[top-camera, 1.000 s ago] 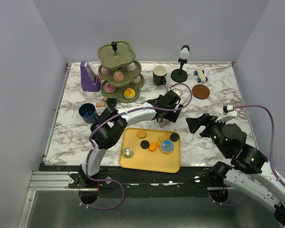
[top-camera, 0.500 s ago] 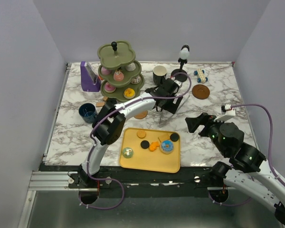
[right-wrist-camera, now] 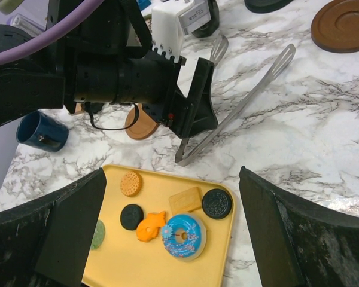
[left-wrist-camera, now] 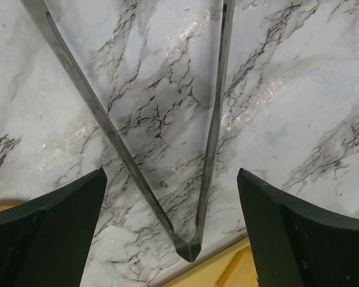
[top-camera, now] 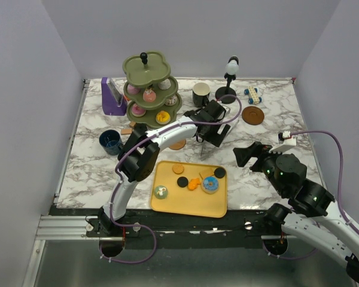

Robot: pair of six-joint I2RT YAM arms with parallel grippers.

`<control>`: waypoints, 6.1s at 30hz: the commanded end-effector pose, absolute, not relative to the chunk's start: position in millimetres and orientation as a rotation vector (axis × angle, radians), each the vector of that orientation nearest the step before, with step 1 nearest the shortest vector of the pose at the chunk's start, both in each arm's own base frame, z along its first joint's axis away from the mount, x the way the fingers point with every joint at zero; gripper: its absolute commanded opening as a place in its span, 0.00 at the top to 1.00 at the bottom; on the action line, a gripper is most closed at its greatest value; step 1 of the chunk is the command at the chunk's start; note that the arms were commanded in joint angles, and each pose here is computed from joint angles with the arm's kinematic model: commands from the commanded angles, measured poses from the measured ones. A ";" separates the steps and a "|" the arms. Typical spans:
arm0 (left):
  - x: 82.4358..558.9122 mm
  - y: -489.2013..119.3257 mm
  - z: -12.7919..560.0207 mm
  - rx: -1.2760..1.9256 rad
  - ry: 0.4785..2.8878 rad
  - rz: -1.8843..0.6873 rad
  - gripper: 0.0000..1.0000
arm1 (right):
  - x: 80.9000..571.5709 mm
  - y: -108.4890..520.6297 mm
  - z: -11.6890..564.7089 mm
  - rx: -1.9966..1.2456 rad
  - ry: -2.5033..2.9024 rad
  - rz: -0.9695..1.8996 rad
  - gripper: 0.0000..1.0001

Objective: Serve the afternoon tea
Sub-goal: Pick up the clamp from the center of the board.

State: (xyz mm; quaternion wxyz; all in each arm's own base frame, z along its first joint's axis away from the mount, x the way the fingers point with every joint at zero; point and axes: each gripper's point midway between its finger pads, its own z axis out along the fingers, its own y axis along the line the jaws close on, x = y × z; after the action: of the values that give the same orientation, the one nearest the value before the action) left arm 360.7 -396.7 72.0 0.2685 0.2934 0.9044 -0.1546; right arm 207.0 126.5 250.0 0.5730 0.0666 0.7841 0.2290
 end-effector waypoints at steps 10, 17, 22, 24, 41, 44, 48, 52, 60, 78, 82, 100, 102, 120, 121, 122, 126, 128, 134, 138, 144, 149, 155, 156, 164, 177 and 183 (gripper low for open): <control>353.9 -408.6 59.1 0.859 2.476 -0.408 0.01 | 209.0 123.8 253.8 0.166 1.822 0.521 0.00; 357.2 -406.7 53.4 0.876 2.508 -0.357 0.01 | 208.9 123.6 254.1 0.166 1.821 0.521 0.00; 356.8 -406.1 52.0 0.887 2.514 -0.351 0.02 | 209.3 123.8 253.2 0.166 1.820 0.520 0.00; 357.2 -406.3 51.6 0.890 2.515 -0.349 0.01 | 209.5 124.5 253.2 0.165 1.820 0.522 0.00; 358.5 -409.1 50.3 0.872 2.570 -0.312 0.01 | 204.9 132.2 279.9 0.145 1.780 0.608 0.00; 354.4 -406.9 49.4 0.861 2.590 -0.313 0.02 | 204.8 131.4 279.8 0.145 1.779 0.604 0.00; 349.7 -402.6 48.1 0.853 2.609 -0.306 0.01 | 204.7 131.3 276.1 0.146 1.782 0.604 0.00; 343.2 -398.2 45.6 0.861 2.631 -0.293 0.02 | 205.0 131.2 270.1 0.146 1.790 0.595 0.00; 332.9 -405.6 42.5 0.891 2.650 -0.317 0.08 | 203.2 129.0 266.4 0.153 1.787 0.601 0.00; 316.9 -395.6 11.7 0.867 2.711 -0.253 0.20 | 200.5 123.5 258.9 0.165 1.793 0.588 0.00; 320.2 -394.1 8.8 0.832 2.702 -0.236 0.24 | 201.4 123.5 255.9 0.167 1.800 0.580 0.00; 327.7 -385.8 -2.8 0.642 2.660 -0.158 0.12 | 204.2 124.8 249.8 0.167 1.818 0.559 0.00; 328.7 -385.8 -2.8 0.627 2.653 -0.152 0.02 | 204.4 124.7 249.9 0.167 1.817 0.559 0.00; 326.5 -391.0 -6.3 0.692 2.620 -0.090 0.33 | 204.5 125.0 249.4 0.162 1.815 0.558 0.00; 326.5 -392.5 -4.2 0.686 2.613 -0.111 0.36 | 204.6 124.9 249.0 0.162 1.815 0.557 0.00; 325.8 -391.5 -4.5 0.681 2.618 -0.123 0.38 | 204.6 124.9 249.1 0.164 1.815 0.557 0.00; 324.9 -388.5 -2.0 0.662 2.615 -0.128 0.39 | 205.0 124.3 249.9 0.167 1.813 0.554 0.00; 323.9 -389.4 7.3 0.654 2.590 -0.158 0.40 | 205.3 124.2 248.7 0.165 1.815 0.550 0.00; 312.1 -387.8 36.8 0.647 2.543 -0.229 0.40 | 205.9 123.9 249.7 0.169 1.813 0.548 0.00; 302.1 -383.4 69.0 0.629 2.484 -0.278 0.40 | 205.8 123.7 249.0 0.170 1.813 0.548 0.00; 294.9 -368.8 104.7 0.594 2.406 -0.322 0.40 | 205.9 124.1 249.3 0.171 1.813 0.550 0.00; 297.2 -366.5 132.7 0.581 2.354 -0.340 0.40 | 206.4 125.8 248.0 0.176 1.815 0.557 0.00; 288.2 -349.1 161.3 0.558 2.284 -0.378 0.40 | 207.8 125.1 245.5 0.187 1.816 0.550 0.00; 286.3 -345.1 169.2 0.548 2.265 -0.391 0.40 | 208.5 125.5 245.2 0.189 1.817 0.549 0.00; 258.1 -308.2 240.0 0.468 2.018 -0.601 0.40 | 213.9 151.3 248.4 0.196 1.823 0.662 0.00; 171.0 -243.5 329.2 0.442 1.463 -1.038 0.40 | 194.1 237.7 311.8 -0.065 1.580 1.190 0.03; 136.7 -238.1 354.5 0.514 1.328 -1.172 0.40 | 175.8 275.1 345.5 -0.252 1.436 1.404 0.03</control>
State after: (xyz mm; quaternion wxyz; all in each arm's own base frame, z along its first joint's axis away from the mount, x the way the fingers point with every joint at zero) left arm 164.2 -234.7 325.0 0.6011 0.1894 0.6360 -0.4452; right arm 203.8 248.1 294.9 0.5330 -0.0312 0.6908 0.4876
